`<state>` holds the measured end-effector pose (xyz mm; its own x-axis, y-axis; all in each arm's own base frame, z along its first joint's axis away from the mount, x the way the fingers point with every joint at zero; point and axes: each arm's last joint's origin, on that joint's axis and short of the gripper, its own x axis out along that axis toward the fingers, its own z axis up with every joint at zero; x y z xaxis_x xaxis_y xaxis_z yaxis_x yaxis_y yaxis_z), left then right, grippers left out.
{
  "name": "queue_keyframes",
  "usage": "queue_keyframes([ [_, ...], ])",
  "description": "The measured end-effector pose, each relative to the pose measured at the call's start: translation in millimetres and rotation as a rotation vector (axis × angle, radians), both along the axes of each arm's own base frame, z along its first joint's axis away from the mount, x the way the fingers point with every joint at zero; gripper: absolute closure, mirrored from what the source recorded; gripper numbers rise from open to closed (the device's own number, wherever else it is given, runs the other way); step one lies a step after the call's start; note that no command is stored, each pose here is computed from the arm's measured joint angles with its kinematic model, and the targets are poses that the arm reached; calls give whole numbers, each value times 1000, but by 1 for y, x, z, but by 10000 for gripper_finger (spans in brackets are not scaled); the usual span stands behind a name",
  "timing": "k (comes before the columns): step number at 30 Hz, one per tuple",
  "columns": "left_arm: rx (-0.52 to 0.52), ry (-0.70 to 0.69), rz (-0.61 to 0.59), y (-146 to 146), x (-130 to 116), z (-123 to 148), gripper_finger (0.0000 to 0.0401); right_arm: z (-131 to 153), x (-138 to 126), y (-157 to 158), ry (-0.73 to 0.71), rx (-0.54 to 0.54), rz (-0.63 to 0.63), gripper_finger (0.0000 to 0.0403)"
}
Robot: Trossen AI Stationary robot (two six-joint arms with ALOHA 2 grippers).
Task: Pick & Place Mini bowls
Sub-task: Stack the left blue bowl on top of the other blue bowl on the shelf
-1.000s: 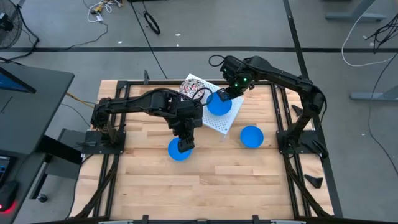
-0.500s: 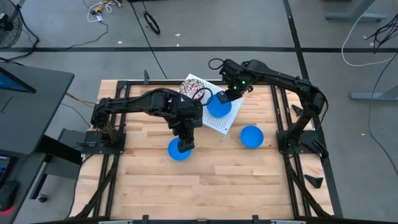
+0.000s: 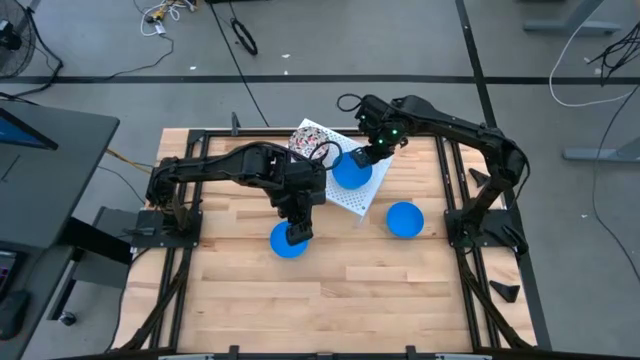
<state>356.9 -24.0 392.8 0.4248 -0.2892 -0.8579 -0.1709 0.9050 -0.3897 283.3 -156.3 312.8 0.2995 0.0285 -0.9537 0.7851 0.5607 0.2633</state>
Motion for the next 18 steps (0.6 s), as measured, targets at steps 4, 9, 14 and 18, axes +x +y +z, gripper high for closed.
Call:
queue_keyframes([
  [4, 0, -1, 0, 0, 0, 0, 204, 11, -10, -2, -34, -24, -12, 269],
  [9, 0, -1, 0, 0, 0, 0, 204, 30, -24, 0, -99, -70, -12, 253],
  [14, 33, -4, 16, 1, 0, 0, 204, 55, -38, 9, -210, -185, 88, 247],
  [18, 68, -23, 34, 2, 2, 0, 204, 79, -49, 20, -329, -307, 169, 250],
])
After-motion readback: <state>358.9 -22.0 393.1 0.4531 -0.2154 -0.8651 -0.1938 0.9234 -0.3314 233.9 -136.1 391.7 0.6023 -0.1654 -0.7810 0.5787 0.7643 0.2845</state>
